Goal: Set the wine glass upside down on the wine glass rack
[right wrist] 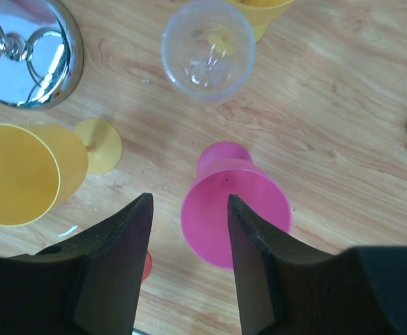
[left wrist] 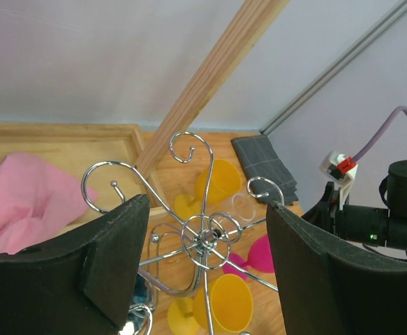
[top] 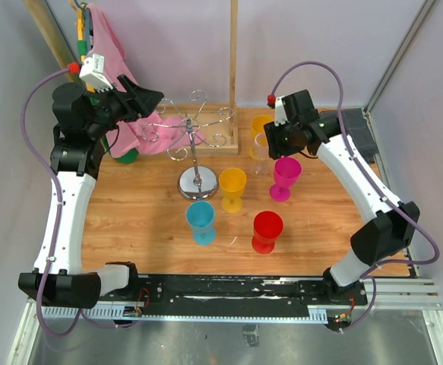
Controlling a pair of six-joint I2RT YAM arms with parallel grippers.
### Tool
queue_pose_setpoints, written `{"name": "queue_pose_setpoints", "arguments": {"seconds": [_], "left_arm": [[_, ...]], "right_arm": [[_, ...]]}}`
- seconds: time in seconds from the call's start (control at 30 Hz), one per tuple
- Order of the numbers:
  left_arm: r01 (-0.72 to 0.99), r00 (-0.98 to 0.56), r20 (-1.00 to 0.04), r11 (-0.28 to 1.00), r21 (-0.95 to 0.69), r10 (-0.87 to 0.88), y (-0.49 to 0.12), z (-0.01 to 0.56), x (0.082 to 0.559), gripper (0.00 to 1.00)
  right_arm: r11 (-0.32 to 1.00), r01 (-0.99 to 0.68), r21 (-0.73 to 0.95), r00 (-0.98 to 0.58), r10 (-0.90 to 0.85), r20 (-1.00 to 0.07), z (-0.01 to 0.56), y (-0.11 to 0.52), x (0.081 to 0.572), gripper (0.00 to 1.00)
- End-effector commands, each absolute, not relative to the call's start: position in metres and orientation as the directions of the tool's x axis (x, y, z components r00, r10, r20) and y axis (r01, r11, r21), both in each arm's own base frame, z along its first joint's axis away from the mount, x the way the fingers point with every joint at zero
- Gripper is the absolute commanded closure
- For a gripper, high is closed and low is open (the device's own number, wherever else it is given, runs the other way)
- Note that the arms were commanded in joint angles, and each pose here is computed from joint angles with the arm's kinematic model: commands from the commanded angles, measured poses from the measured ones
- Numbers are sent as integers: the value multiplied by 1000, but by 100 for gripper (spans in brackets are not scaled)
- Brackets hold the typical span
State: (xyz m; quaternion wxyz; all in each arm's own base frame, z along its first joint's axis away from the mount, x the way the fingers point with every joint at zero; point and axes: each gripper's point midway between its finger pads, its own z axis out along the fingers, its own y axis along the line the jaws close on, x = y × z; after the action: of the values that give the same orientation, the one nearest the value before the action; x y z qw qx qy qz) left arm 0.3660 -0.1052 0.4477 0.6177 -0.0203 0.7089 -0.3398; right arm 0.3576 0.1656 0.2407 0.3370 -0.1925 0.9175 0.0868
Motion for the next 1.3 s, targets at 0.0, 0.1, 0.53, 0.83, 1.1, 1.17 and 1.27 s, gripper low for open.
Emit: {"name": "queue_pose_setpoints", "arguments": {"seconds": [0.0,0.1,0.53,0.83,1.1,1.17,1.27], "left_arm": [[405,-193,-878,780,-477,-437,-104,461,359,27],[402,-194,-877,780,-479,-439,-103,460,360,27],[412,-199,-875,773,-483,-441,-105,459,362,27],[411,-202,-875,773,-484,-441,-105,457,361,27],[410,-199,-875,773,-483,-441,-105,458,361,27],[411,-198,-875,773,-483,-441,-105,459,361,27],[411,-200,-875,773,-483,-441,-105,458,361,27]], "right_arm": [[888,-459,20,-729,-364,-581,218,174,343,54],[885,-465,13,-748,-384,-542,206,175,338,56],[887,-462,-16,-780,-415,-468,182,167,325,58],[889,-458,-14,-801,-419,-427,166,166,322,63],[887,-461,-3,-811,-423,-404,156,170,322,73],[888,-461,-2,-812,-422,-402,155,171,323,76],[888,-460,-3,-812,-422,-403,156,171,323,82]]}}
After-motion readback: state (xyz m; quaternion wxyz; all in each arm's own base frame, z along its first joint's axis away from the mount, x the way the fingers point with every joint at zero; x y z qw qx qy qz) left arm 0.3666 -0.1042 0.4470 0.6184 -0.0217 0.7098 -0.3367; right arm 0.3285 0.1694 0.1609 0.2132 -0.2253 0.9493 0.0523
